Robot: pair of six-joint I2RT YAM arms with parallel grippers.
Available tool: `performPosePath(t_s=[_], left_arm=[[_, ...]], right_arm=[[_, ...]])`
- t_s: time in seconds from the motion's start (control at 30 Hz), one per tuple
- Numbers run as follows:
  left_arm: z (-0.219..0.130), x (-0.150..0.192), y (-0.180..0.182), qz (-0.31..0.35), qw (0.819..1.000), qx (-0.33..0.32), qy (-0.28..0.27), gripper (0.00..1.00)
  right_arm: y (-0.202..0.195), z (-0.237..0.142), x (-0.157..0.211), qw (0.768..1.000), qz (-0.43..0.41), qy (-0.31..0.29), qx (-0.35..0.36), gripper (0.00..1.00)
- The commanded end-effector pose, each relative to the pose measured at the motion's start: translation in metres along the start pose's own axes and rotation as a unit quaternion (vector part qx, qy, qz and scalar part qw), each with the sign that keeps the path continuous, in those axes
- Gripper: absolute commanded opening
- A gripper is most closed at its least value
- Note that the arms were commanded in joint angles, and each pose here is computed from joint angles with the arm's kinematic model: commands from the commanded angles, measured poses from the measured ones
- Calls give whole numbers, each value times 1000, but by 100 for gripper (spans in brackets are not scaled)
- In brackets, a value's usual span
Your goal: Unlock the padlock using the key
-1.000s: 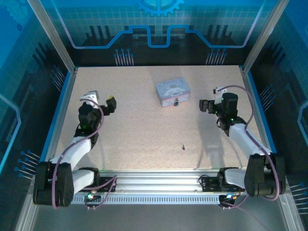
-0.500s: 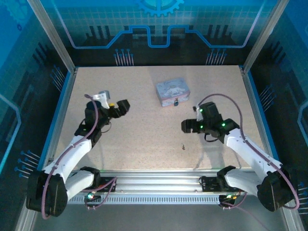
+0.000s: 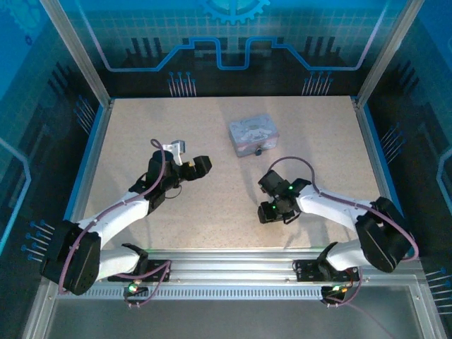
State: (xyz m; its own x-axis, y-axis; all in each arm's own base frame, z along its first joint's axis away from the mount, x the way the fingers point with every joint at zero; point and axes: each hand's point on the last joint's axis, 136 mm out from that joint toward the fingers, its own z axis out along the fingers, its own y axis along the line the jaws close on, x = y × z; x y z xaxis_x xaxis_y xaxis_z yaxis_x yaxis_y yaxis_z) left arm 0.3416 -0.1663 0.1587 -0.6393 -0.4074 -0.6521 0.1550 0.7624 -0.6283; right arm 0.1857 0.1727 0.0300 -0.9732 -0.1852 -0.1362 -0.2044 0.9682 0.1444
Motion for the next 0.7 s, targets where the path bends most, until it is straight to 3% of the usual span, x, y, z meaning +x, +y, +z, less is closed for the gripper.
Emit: performPosePath(t_s=[0.0, 0.3, 0.67], left_arm=[[-4, -16, -11, 5, 1000, 7, -25, 99], [-8, -16, -8, 6, 1000, -2, -27, 99], [-9, -17, -9, 5, 1000, -3, -28, 99]], right_arm=[[1, 3, -3, 1000, -6, 5, 22, 43], [-3, 15, 0, 998, -15, 28, 57, 27], [-9, 20, 8, 997, -10, 41, 70, 15]])
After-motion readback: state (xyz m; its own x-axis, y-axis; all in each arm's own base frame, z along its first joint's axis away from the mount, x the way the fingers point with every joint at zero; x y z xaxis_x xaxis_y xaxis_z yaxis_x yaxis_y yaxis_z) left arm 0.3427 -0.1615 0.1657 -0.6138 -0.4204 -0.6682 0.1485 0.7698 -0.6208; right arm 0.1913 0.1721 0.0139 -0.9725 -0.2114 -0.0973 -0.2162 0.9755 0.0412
